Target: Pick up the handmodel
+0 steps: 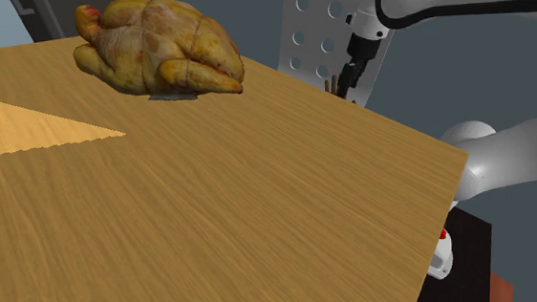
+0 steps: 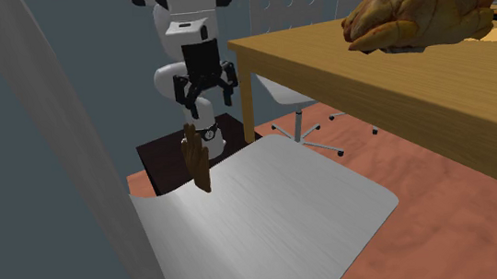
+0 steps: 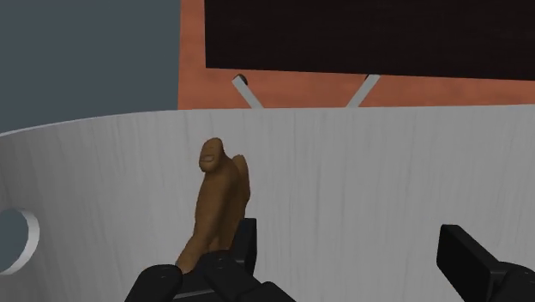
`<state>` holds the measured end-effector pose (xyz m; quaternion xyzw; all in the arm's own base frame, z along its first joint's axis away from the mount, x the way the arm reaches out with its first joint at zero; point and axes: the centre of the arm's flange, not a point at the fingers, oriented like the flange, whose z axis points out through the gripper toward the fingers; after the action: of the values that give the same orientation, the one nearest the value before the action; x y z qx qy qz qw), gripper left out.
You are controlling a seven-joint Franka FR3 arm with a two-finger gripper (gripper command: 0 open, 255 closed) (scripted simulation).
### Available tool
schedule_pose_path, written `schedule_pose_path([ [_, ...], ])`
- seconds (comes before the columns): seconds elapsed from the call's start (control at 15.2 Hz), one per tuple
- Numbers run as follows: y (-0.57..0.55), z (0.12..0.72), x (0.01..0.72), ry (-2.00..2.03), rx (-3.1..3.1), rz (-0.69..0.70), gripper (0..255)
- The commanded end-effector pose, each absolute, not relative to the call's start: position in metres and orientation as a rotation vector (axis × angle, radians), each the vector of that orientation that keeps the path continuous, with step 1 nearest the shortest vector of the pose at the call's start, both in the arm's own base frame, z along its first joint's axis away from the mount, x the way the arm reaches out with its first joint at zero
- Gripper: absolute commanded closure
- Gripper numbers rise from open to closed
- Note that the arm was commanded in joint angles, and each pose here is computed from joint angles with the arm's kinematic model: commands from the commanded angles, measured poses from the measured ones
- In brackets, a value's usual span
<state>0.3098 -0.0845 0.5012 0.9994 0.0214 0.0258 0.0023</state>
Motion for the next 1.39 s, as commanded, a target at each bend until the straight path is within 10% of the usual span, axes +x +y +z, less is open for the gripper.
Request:
schedule_pose_path([
  [0.0, -0.106, 0.49, 0.306, 0.061, 3.111, 0.086, 0],
  [0.99, -0.159, 0.424, 0.298, 0.041, 3.055, 0.099, 0],
  [1.06, -0.159, 0.423, 0.298, 0.041, 3.055, 0.099, 255],
  [1.32, -0.159, 0.423, 0.299, 0.041, 3.055, 0.099, 255],
])
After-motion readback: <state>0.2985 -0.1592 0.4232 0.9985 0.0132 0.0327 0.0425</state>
